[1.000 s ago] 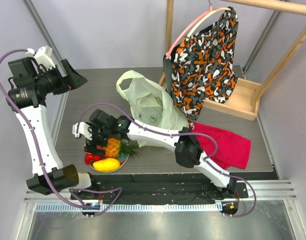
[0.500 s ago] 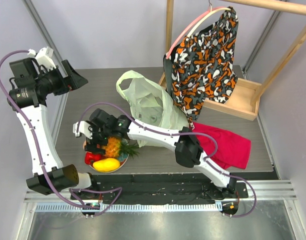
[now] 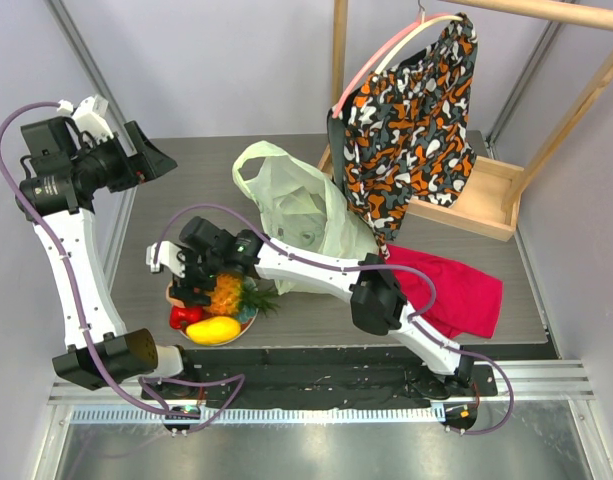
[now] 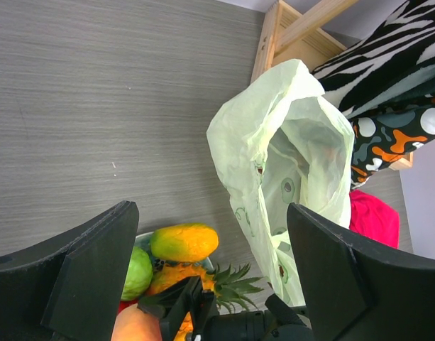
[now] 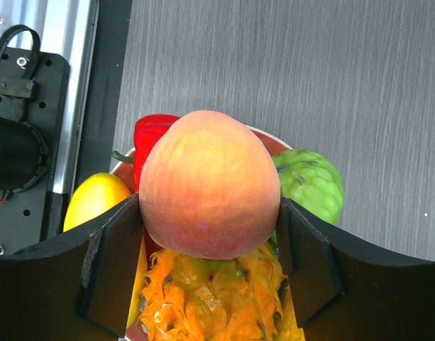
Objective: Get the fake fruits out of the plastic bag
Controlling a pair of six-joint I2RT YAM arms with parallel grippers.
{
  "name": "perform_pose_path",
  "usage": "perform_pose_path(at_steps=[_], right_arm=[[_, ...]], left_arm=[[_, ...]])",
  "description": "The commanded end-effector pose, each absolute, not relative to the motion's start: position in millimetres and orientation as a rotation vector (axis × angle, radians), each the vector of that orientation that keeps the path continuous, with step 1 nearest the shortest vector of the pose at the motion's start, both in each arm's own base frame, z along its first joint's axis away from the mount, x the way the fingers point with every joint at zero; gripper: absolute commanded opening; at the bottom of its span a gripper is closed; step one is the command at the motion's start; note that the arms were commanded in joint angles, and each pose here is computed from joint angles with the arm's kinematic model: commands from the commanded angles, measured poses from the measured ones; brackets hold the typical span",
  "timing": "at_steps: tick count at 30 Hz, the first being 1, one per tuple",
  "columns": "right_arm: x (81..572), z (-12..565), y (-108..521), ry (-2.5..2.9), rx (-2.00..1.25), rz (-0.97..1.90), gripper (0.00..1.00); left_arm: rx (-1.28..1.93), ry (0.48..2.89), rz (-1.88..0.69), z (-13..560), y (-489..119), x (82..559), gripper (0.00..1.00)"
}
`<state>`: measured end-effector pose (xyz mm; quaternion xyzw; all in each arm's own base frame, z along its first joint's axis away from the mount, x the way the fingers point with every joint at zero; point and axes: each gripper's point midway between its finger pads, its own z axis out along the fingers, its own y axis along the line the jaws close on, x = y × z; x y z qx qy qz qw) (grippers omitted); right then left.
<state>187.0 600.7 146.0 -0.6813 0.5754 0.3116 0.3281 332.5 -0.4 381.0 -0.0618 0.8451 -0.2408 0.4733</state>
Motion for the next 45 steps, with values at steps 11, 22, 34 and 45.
perform_pose_path(at_steps=[11, 22, 34, 45], right_arm=[[164.3, 222.6, 584.7, 1.381, -1.744, 0.865, 0.55], [149.5, 208.5, 574.5, 1.394, -1.807, 0.860, 0.59], [147.5, 174.3, 571.0, 1.440, -1.869, 0.813, 0.68], [155.2, 172.1, 572.7, 1.458, -1.842, 0.768, 1.00]], left_arm=[[-0.126, 2.009, -0.598, 394.8, -1.6, 335.6, 0.91], [-0.125, 2.005, -0.606, 395.1, -2.3, 336.5, 0.91], [-0.123, 2.011, -0.603, 392.2, -1.7, 336.8, 0.91], [-0.115, 2.010, -0.615, 393.6, -2.7, 339.6, 0.91]])
